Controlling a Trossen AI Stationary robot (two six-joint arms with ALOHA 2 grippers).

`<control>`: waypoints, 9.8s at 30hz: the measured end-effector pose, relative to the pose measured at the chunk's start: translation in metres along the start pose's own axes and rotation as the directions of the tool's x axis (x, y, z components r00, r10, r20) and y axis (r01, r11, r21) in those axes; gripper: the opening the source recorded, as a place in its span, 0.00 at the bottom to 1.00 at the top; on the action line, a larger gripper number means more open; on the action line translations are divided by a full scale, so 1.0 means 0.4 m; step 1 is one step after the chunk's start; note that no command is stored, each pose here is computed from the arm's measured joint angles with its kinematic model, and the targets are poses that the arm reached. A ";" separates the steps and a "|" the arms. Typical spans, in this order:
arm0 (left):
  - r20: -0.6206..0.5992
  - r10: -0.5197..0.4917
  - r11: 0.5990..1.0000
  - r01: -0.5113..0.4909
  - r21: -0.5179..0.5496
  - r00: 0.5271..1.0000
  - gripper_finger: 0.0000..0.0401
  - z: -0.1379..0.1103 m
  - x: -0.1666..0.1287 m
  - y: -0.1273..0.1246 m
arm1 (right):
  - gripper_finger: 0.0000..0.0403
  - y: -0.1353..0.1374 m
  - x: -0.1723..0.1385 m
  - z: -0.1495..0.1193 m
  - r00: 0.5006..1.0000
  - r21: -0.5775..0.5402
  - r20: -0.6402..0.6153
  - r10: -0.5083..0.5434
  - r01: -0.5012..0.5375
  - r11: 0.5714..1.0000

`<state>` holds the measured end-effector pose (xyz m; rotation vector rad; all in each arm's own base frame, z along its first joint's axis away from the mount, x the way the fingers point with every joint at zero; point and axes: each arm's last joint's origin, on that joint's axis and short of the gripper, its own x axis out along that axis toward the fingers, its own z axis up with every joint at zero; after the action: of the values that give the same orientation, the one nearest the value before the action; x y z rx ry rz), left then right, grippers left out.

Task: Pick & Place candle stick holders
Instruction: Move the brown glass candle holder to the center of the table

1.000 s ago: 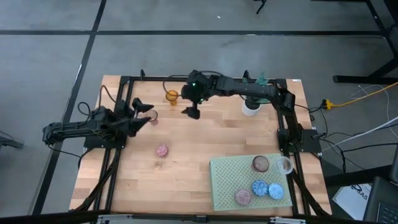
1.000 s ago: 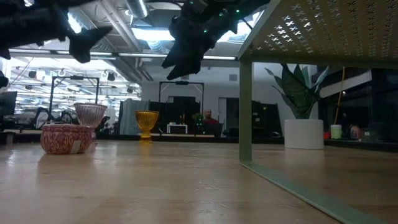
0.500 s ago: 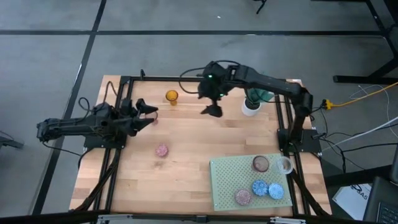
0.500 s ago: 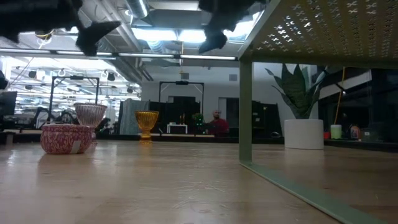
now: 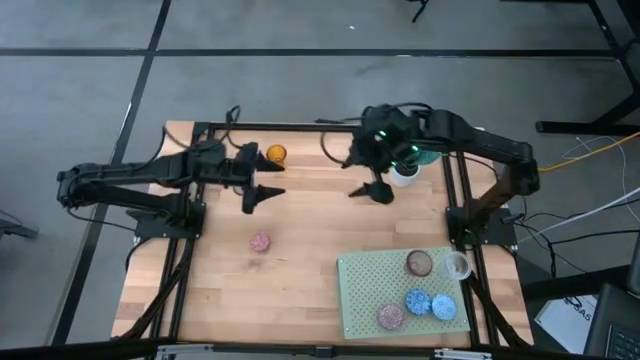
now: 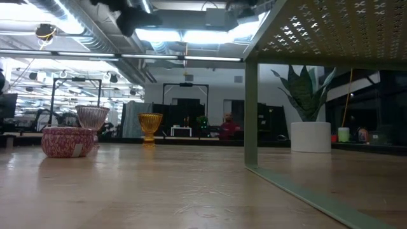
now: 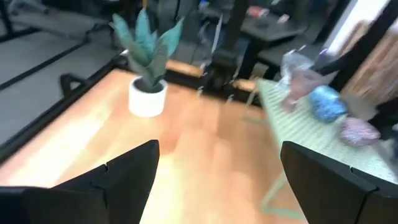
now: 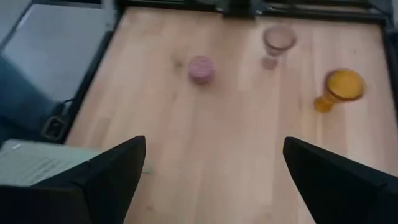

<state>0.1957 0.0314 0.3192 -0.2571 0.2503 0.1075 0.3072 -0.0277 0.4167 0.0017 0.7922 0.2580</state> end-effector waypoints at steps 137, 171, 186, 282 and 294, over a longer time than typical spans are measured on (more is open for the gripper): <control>-0.726 0.519 0.853 -0.217 0.475 0.452 0.05 -0.182 0.273 0.354 | 0.95 0.113 0.097 -0.801 0.644 0.230 0.723 -0.250 0.117 0.966; -0.531 0.294 0.569 0.300 0.765 0.795 0.05 0.185 0.303 -0.007 | 0.95 0.113 0.096 -0.801 0.644 0.105 0.724 -0.250 0.255 0.961; -0.587 0.130 0.472 0.471 0.745 0.799 0.05 0.168 0.404 -0.337 | 0.95 0.113 0.096 -0.801 0.644 0.106 0.723 -0.250 0.254 0.961; -0.781 0.380 0.839 0.171 0.517 0.497 0.10 -0.202 0.603 -0.292 | 0.95 0.113 0.096 -0.801 0.644 0.106 0.724 -0.250 0.254 0.961; -0.768 0.368 0.843 0.160 0.514 0.524 0.33 -0.193 0.606 -0.291 | 0.95 0.113 0.096 -0.801 0.643 0.106 0.724 -0.249 0.254 0.961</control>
<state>0.4272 -0.0831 0.2121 0.3113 1.2964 0.0218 0.0973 -0.0055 0.1685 -0.0104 -0.0323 -0.0251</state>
